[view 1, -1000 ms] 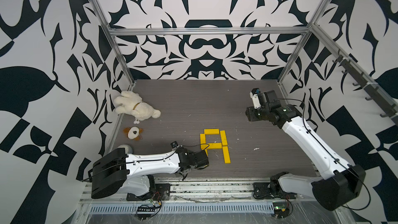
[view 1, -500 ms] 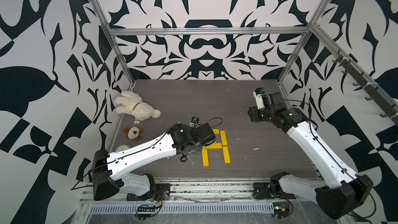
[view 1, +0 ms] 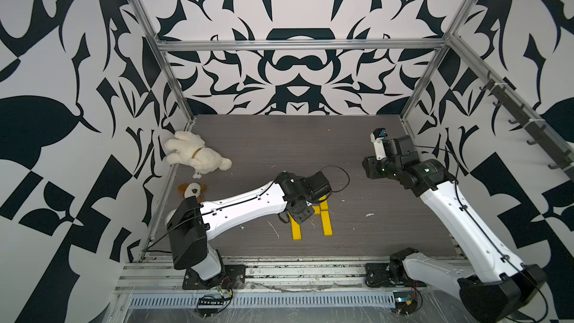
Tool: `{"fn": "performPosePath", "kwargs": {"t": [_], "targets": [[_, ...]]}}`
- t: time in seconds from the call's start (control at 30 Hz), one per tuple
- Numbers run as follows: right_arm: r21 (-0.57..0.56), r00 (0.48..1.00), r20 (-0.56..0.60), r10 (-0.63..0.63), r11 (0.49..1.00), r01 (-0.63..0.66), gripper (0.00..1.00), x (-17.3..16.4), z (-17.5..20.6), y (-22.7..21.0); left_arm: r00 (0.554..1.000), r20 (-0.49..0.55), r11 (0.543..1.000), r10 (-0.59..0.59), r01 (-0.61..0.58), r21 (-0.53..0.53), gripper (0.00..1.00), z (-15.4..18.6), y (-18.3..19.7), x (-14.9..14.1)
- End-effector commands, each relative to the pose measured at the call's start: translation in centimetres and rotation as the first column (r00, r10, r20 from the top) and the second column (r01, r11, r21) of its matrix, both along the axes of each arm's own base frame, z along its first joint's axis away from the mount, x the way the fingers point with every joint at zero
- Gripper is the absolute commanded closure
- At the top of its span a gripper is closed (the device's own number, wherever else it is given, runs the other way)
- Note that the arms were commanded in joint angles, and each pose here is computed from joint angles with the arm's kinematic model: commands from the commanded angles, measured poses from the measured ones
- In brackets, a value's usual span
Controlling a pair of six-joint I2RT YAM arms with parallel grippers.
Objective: Assemble the number 8 with building blocks
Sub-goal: Assemble the building block at the center of the board.
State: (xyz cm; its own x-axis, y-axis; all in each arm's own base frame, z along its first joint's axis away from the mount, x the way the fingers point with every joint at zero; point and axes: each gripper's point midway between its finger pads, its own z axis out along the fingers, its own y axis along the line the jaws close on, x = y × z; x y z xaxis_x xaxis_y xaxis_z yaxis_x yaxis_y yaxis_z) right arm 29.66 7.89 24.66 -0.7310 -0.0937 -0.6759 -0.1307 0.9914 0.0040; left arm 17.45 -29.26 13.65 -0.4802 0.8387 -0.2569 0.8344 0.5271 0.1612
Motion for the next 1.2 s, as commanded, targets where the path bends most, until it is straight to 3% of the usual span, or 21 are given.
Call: {"fn": "performPosePath", "kwargs": {"t": [0.0,0.2,0.4,0.77,0.93,1.17], "targets": [[-0.027,0.999,0.039,-0.027,0.999,0.028,0.44,-0.1,1.3,-0.9,0.978,0.017,0.973,-0.209,0.210,-0.095,0.83,0.4,-1.6,-0.8],[-0.060,0.998,0.001,-0.057,0.997,0.057,0.45,0.2,0.3,-1.4,0.960,0.071,0.949,-0.270,0.278,-0.146,0.84,0.9,-2.0,-0.7],[-0.044,0.997,-0.008,-0.076,0.996,0.075,0.45,0.9,-0.1,-1.2,0.941,-0.043,0.923,-0.335,0.318,-0.214,0.84,-0.4,-4.4,-2.4],[-0.098,0.995,-0.034,-0.097,0.991,0.094,0.45,1.2,-1.5,-1.8,0.916,-0.180,0.929,-0.360,0.334,-0.160,0.84,-5.1,-5.1,-3.7],[-0.121,0.993,-0.059,-0.101,0.988,0.093,0.45,1.2,-2.4,-2.0,0.927,-0.167,0.941,-0.337,0.328,-0.081,0.85,-6.8,-5.1,-4.2],[-0.076,0.992,-0.060,-0.113,0.991,0.108,0.46,2.3,-2.4,-1.2,0.941,-0.103,0.944,-0.322,0.312,-0.104,0.87,-8.4,-4.8,-4.4]]}}
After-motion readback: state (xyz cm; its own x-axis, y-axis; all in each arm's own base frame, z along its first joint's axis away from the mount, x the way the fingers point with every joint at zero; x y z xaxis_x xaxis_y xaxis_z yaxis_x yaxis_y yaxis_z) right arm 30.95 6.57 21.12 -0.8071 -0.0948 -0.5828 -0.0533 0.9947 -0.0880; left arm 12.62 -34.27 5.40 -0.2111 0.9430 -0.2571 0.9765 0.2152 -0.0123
